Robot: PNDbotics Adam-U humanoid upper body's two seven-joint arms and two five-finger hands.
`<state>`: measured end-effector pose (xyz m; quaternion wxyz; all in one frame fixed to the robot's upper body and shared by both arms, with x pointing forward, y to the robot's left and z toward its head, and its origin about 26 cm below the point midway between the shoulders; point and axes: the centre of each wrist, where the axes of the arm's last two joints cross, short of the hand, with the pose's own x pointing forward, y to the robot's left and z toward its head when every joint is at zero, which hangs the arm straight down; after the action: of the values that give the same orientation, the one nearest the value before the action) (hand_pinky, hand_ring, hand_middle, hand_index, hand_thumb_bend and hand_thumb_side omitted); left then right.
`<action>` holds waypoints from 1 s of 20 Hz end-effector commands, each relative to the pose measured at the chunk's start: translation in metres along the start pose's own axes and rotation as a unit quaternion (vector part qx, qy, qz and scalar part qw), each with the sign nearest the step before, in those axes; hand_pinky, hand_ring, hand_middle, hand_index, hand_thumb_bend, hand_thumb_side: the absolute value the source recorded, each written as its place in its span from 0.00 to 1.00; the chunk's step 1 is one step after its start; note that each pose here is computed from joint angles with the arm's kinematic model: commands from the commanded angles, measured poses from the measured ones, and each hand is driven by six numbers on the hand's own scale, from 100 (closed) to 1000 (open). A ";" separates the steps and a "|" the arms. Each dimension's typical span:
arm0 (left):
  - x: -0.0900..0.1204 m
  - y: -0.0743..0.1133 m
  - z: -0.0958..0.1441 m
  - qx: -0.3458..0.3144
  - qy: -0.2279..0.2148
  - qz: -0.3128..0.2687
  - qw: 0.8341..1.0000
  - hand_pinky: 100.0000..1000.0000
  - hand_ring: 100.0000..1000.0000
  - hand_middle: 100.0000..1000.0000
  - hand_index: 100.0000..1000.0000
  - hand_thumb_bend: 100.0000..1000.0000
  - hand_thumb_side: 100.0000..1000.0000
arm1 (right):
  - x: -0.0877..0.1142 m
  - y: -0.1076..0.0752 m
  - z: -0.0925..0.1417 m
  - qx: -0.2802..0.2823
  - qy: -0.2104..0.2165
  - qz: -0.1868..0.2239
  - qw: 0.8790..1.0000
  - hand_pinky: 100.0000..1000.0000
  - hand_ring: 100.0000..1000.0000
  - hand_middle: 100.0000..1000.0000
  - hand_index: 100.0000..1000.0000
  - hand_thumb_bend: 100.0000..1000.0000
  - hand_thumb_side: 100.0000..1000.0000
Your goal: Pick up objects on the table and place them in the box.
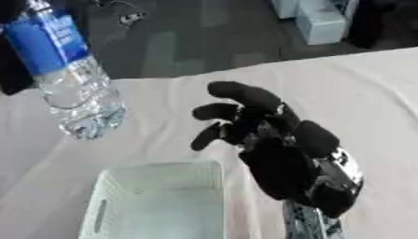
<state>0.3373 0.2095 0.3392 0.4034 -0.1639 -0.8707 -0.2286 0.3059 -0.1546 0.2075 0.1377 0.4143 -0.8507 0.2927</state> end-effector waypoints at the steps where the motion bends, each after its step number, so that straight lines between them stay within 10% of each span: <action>1: 0.009 -0.007 0.000 -0.006 -0.009 0.010 1.000 0.00 0.00 0.00 0.09 0.71 0.41 | 0.000 0.002 -0.003 -0.006 -0.005 -0.001 1.000 0.66 0.83 0.89 0.92 0.00 1.00; 20: -0.027 -0.030 0.000 -0.041 0.024 0.050 0.998 0.00 0.00 0.00 0.10 0.72 0.43 | -0.005 0.009 -0.006 -0.012 -0.011 -0.011 1.000 0.66 0.83 0.89 0.91 0.00 1.00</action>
<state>0.3413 0.1797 0.3034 0.4400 -0.2224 -0.8360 -0.2408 0.3036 -0.1476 0.1997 0.1521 0.4227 -0.8504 0.2737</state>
